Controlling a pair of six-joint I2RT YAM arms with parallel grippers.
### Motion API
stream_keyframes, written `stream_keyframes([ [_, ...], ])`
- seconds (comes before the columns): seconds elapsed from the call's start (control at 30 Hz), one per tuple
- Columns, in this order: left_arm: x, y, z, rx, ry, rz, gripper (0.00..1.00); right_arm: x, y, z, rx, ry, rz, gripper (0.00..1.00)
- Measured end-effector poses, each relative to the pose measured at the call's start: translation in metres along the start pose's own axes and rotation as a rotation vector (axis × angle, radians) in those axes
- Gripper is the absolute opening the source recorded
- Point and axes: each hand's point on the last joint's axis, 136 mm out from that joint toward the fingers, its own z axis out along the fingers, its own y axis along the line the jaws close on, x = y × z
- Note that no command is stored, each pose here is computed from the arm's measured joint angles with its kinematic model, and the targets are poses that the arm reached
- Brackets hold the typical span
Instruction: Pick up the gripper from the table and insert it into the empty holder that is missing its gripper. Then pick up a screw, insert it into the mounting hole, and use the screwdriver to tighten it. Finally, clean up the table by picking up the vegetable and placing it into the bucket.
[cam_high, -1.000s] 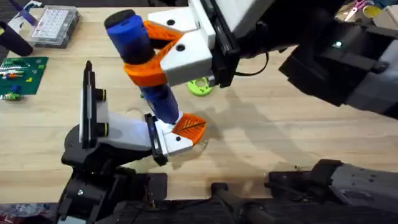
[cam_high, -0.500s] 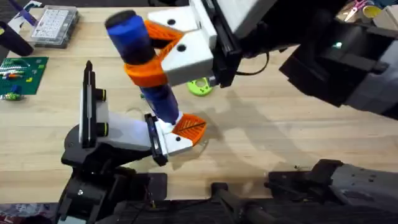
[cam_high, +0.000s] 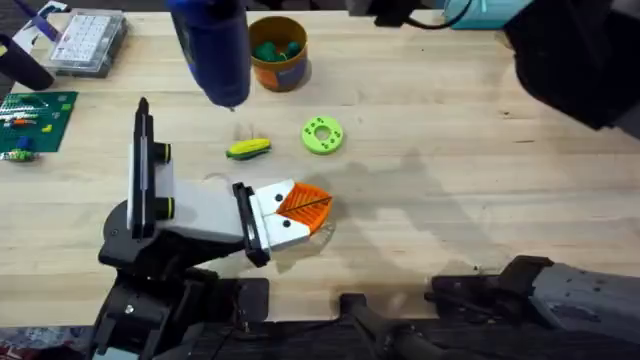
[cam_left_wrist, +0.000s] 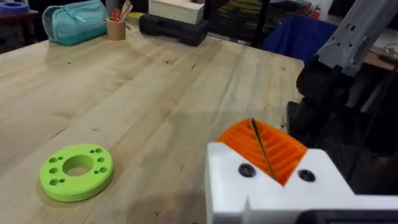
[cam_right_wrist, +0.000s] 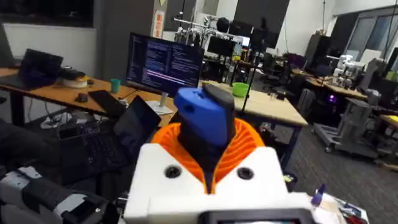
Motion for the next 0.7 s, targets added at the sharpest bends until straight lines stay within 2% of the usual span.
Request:
stream_keyframes([
  [0.07, 0.0, 0.0, 0.0, 0.0, 0.0, 0.0, 0.014, 0.008, -0.001, 0.0, 0.006, 0.031, 0.017, 0.025],
  [0.2, 0.0, 0.0, 0.0, 0.0, 0.0, 0.0, 0.014, 0.041, -0.007, -0.006, 0.031, 0.141, 0.06, 0.025],
  [0.37, 0.0, 0.0, 0.0, 0.0, 0.0, 0.003, 0.014, 0.101, -0.028, -0.029, 0.155, 0.359, 0.061, 0.025],
  [0.47, 0.0, 0.0, 0.0, 0.0, 0.0, 0.003, 0.014, 0.132, -0.055, -0.054, 0.28, 0.503, -0.029, 0.025],
  [0.7, 0.0, 0.0, 0.0, 0.0, 0.0, 0.002, 0.014, 0.179, -0.118, -0.117, 0.484, 0.759, -0.229, 0.025],
])
